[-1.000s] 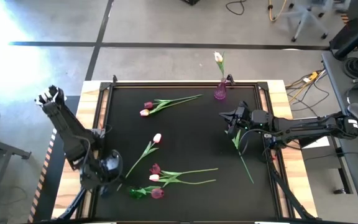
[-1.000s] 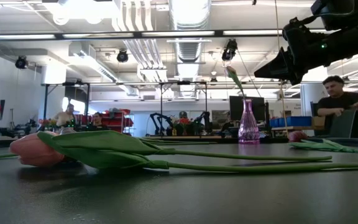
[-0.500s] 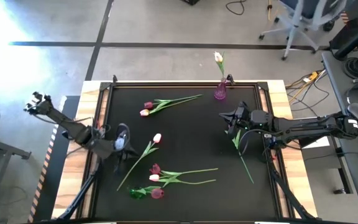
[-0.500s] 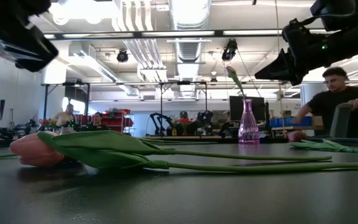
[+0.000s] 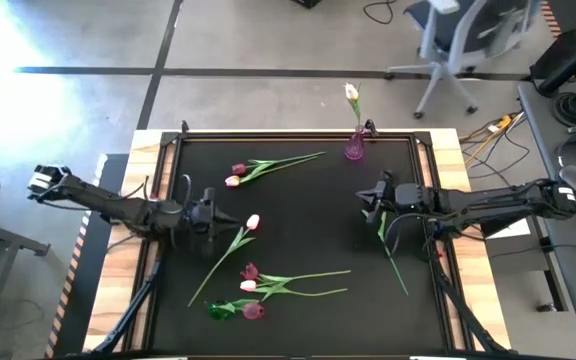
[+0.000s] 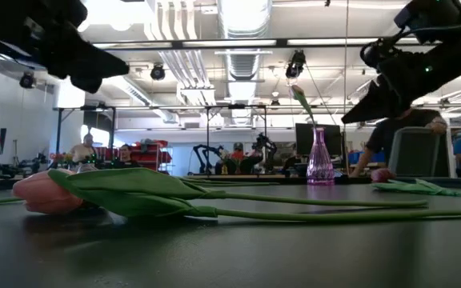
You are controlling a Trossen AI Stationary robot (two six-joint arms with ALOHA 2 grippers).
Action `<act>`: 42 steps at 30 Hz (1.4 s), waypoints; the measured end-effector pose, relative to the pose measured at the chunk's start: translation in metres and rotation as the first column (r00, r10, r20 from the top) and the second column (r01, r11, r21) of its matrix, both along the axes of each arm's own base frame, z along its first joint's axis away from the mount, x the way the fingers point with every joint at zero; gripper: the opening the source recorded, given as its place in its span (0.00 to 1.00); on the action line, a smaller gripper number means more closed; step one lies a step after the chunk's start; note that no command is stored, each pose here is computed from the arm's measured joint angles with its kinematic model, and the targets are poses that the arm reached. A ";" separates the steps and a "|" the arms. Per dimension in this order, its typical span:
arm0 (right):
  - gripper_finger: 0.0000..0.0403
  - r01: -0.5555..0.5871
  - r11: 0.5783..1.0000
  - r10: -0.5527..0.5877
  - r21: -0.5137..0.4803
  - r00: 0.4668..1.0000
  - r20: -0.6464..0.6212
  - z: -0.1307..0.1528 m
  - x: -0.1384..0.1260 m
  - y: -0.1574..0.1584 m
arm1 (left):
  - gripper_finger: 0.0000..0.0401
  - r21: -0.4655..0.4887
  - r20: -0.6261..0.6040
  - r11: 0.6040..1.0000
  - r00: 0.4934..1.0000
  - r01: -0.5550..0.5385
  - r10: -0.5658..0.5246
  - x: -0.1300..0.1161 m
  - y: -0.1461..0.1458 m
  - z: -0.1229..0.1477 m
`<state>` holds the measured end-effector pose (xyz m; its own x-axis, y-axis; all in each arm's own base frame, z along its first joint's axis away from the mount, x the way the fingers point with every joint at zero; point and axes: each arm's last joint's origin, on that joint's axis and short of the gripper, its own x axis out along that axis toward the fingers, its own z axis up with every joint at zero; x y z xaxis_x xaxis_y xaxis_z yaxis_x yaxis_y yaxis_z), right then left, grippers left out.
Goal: Sort flowers into vase by color
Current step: Put the red flower into the green vase
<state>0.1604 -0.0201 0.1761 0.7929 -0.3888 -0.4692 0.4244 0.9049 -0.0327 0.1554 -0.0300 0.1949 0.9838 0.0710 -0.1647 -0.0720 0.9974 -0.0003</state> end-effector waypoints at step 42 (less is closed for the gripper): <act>0.48 -0.308 0.921 0.379 0.240 0.854 -0.356 -0.020 0.185 0.196 | 0.09 0.081 0.198 0.985 0.971 -0.154 0.136 -0.009 0.024 -0.017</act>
